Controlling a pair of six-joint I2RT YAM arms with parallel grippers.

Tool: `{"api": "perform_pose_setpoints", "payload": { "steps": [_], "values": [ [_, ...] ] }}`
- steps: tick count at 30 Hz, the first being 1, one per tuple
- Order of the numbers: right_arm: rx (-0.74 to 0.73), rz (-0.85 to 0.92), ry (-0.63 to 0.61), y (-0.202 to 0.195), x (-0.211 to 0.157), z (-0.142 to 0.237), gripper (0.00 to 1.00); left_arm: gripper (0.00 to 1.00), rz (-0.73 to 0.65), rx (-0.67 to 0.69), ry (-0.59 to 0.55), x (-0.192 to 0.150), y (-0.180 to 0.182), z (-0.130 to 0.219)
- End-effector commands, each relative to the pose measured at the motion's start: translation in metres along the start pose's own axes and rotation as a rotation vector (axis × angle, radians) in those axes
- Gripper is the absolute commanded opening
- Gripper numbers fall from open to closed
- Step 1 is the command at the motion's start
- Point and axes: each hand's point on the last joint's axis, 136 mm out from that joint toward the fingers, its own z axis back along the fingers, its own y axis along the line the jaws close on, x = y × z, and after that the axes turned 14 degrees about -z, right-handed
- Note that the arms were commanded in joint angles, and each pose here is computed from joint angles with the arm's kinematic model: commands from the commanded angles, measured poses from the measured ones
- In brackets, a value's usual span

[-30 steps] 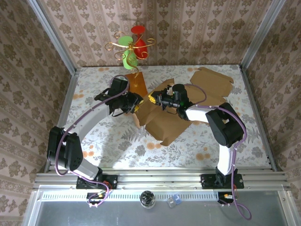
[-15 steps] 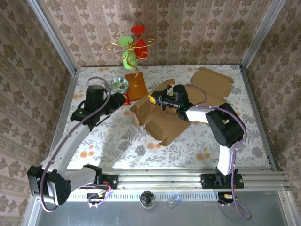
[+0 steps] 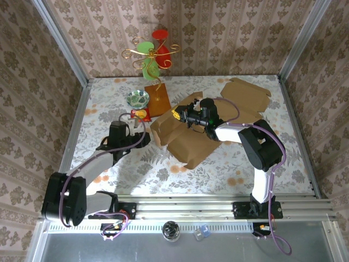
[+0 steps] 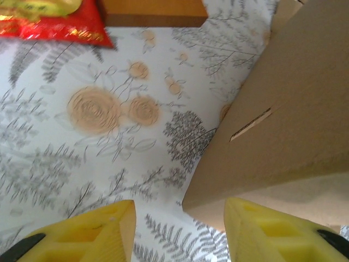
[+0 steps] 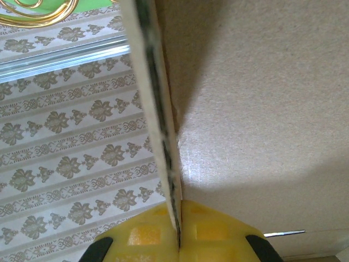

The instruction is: Fold the paper box

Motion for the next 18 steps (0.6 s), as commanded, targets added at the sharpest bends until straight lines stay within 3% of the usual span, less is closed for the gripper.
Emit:
{"api": "perform_pose_setpoints", "payload": {
  "steps": [1, 18],
  "values": [
    [0.032, 0.013, 0.008, 0.009, -0.005, -0.001, 0.00, 0.48, -0.150, -0.067, -0.052, 0.010, -0.012, -0.010],
    [0.029, 0.010, 0.015, 0.010, -0.006, -0.003, 0.00, 0.52, -0.393, -0.118, -0.032, 0.004, -0.038, -0.025]
  ]
}}
